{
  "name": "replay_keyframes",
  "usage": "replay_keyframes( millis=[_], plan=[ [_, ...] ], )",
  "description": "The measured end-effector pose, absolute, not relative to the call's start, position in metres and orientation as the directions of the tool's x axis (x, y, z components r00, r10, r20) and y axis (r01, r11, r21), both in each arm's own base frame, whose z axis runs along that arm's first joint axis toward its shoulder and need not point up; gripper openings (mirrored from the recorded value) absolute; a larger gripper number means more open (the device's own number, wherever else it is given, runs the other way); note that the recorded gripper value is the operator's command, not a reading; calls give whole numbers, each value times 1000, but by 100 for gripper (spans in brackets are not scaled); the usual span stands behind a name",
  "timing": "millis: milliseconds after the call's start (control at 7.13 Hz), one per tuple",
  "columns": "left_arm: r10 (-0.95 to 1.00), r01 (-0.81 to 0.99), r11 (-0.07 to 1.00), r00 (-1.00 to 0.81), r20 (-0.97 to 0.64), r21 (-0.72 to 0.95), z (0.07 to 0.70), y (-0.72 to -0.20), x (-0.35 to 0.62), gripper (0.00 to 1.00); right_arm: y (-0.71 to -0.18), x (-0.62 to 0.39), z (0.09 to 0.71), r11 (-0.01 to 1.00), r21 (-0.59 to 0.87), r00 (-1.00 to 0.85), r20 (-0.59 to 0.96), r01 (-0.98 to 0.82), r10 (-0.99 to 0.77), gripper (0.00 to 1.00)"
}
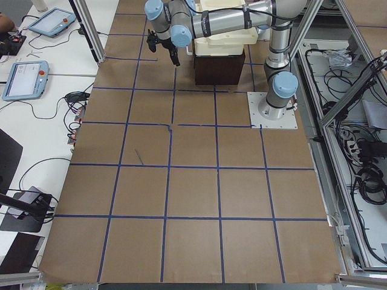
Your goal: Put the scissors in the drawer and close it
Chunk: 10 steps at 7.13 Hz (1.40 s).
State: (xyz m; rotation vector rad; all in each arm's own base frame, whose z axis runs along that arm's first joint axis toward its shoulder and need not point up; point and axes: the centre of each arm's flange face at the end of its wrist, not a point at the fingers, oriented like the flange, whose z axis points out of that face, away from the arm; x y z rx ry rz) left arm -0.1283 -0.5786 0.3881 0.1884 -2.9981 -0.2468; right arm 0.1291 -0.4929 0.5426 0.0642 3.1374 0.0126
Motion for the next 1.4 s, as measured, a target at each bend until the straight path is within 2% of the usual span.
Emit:
replay_keyframes(
  millis=[140, 421, 1402],
  plan=[
    [-80, -74, 994, -993, 88, 79, 414, -582, -123, 100, -492, 129, 540, 999, 12, -999, -3, 38, 38, 100],
    [-45, -45, 999, -998, 49, 0, 443, -570, -119, 100, -492, 129, 537, 999, 18, -999, -2, 32, 32, 100],
    [-58, -58, 998, -998, 15, -7, 451, -552, -105, 100, -492, 129, 536, 999, 18, -1000, -4, 31, 31, 100]
  ],
)
